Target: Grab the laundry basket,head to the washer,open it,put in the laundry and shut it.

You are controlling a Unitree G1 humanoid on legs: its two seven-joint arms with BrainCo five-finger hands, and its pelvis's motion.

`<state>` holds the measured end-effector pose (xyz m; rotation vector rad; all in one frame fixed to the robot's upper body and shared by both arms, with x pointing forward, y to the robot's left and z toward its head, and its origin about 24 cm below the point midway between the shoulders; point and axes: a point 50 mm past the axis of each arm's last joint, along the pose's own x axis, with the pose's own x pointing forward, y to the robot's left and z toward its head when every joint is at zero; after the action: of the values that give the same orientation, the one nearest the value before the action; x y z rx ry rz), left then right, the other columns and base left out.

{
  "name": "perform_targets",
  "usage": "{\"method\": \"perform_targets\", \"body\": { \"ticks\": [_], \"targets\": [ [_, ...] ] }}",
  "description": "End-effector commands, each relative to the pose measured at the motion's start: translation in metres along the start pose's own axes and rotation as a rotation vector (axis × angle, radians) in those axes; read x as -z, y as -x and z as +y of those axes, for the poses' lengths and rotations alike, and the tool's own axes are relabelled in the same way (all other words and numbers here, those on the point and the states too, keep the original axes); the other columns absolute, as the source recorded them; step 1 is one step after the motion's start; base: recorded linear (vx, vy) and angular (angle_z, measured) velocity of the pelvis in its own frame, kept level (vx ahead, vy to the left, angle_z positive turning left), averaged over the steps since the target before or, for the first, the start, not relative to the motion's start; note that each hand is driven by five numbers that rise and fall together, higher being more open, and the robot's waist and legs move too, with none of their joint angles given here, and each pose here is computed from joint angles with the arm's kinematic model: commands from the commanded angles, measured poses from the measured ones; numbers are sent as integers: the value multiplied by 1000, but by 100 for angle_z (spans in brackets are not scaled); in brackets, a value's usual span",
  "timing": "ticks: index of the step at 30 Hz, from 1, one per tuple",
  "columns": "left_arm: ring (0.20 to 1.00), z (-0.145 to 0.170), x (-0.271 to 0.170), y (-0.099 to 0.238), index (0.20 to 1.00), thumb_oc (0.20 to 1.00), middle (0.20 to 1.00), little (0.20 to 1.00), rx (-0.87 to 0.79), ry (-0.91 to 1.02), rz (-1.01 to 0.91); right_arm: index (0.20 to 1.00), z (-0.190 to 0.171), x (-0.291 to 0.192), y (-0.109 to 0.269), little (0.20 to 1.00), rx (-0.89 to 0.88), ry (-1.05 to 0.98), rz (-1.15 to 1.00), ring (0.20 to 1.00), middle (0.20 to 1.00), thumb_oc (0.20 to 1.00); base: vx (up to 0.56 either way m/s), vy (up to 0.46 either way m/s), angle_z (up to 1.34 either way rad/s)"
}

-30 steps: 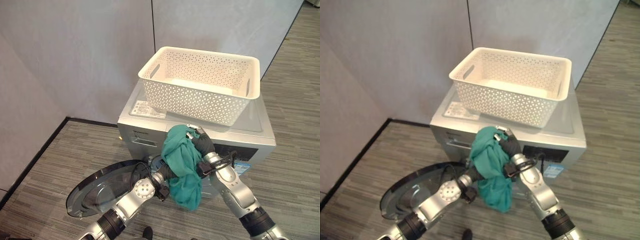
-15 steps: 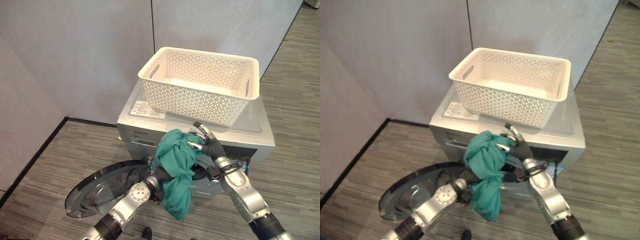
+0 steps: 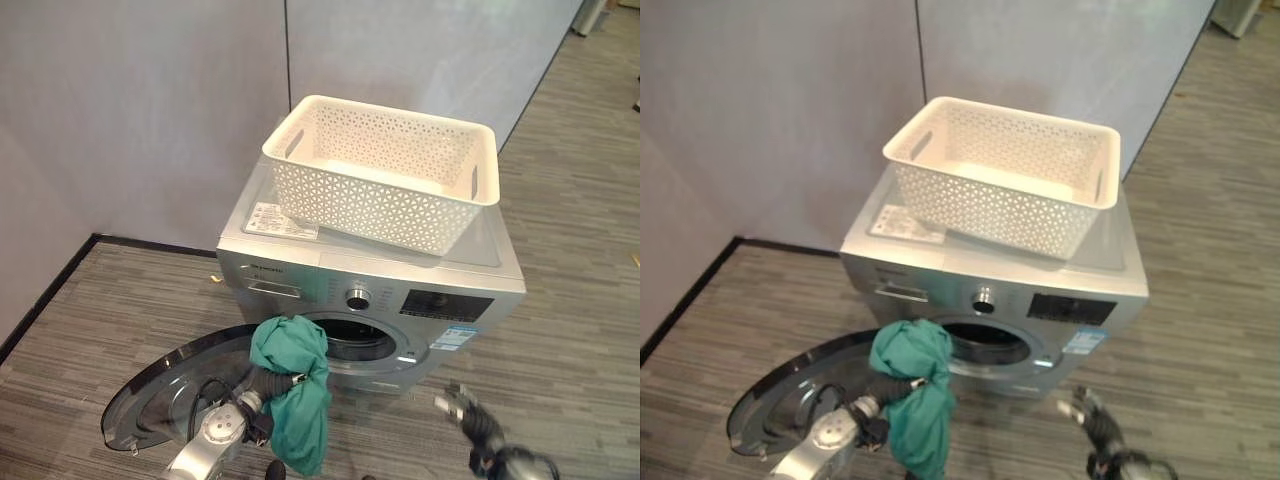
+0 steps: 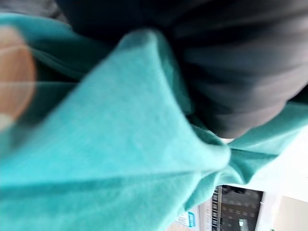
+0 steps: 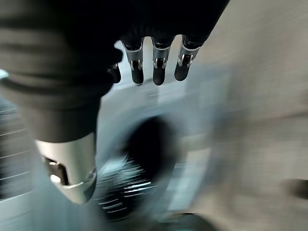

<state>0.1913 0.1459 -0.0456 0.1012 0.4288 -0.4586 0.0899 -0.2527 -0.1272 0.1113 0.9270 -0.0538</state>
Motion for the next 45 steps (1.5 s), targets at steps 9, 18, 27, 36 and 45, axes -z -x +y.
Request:
{"method": "perform_targets", "body": {
  "ticks": [9,18,27,36,45],
  "targets": [
    [200,5,-32,-14,200,200,200,200,2,-17,-148,1000,-4,58,-3,1000,178,20,373,1000,1000,1000,100,139,-26],
    [200,2,-45,-18,200,200,200,200,70,-70,-178,1000,-17,66,4,1000,217,160,530,1000,1000,1000,143,19,49],
    [200,-20,-54,-34,200,200,200,200,164,-113,-185,1000,-25,82,18,1000,272,105,542,1000,1000,1000,-11,-218,106],
    [200,-28,-76,-49,200,200,200,200,189,-177,-245,1000,-17,46,-4,1000,251,172,371,1000,1000,1000,-161,-88,108],
    [200,-28,-64,-43,200,200,200,200,174,-123,-223,1000,-21,61,4,1000,242,192,444,1000,1000,1000,-43,226,-10]
  ]
}}
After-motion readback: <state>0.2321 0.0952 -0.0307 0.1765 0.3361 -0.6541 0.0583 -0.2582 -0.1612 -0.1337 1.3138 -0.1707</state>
